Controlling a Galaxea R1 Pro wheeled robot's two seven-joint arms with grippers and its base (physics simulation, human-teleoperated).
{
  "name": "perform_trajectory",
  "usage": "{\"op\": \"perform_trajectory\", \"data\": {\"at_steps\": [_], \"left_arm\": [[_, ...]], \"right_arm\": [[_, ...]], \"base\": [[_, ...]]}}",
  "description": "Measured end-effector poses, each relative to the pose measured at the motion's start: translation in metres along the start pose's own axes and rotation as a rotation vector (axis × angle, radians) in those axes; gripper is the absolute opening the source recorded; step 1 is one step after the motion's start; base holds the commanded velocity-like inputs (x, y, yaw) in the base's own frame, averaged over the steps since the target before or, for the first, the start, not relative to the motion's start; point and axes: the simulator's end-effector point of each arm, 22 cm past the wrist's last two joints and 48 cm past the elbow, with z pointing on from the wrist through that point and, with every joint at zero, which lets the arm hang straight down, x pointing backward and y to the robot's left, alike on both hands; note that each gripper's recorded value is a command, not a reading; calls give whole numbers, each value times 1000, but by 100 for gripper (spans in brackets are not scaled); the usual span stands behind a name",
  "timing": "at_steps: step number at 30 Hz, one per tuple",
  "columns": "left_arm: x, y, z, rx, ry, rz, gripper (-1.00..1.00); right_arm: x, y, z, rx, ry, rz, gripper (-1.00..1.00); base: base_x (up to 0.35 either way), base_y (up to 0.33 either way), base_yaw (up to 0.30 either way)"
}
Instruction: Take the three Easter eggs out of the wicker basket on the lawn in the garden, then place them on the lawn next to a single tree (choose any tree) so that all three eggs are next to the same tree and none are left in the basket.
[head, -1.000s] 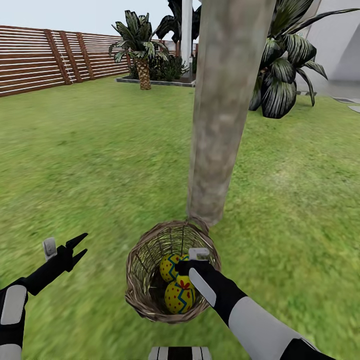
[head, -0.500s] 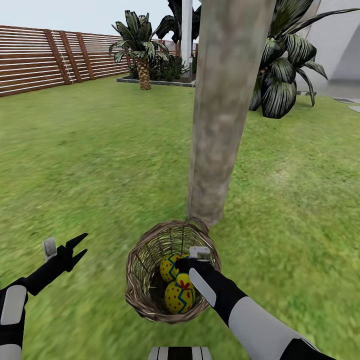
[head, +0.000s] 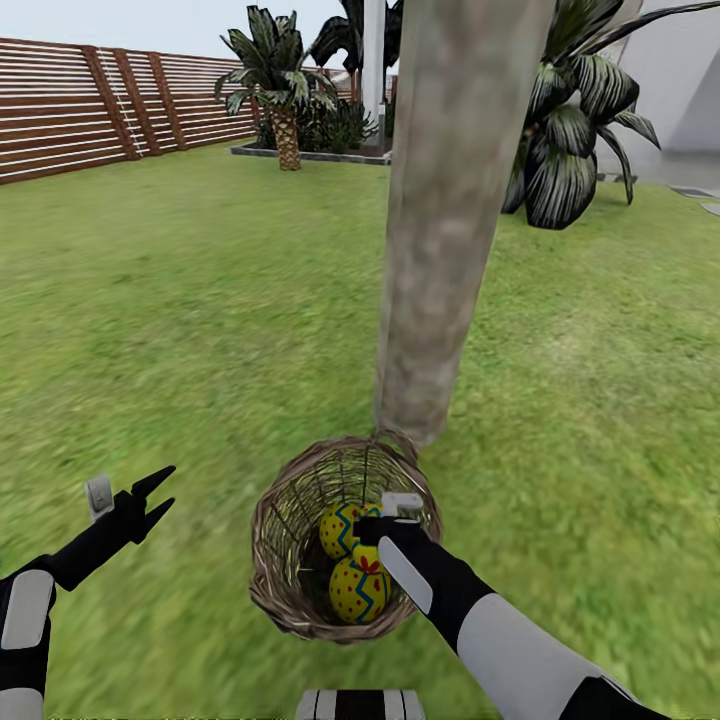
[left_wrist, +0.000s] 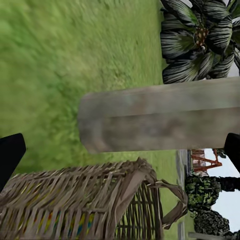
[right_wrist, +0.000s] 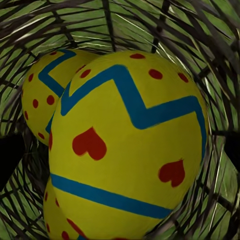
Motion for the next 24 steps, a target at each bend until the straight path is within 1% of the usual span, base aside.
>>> {"op": "perform_trajectory", "data": {"at_steps": [2, 6, 9, 17, 20, 24], "left_arm": [[1, 5, 1, -7, 3, -3, 100], [1, 4, 1, -6, 3, -4, 100], [3, 12, 2, -18, 7, -8, 100], [12, 19, 0, -28, 10, -19, 100], [15, 26, 1, -40, 15, -24, 100], [16, 29, 1, -44, 16, -25, 100]], "right_arm": [[4, -1, 3, 1, 8, 1, 100], [4, -1, 3, 1, 8, 1, 100], [10, -1, 8, 1, 20, 2, 100], [7, -1, 9, -2, 20, 2, 100], [13, -2, 13, -1, 31, 1, 100], [14, -3, 15, 1, 34, -1, 100]], "base": [[0, 0, 0], [0, 0, 0], [0, 0, 0], [0, 0, 0], [0, 0, 0], [0, 0, 0]]}}
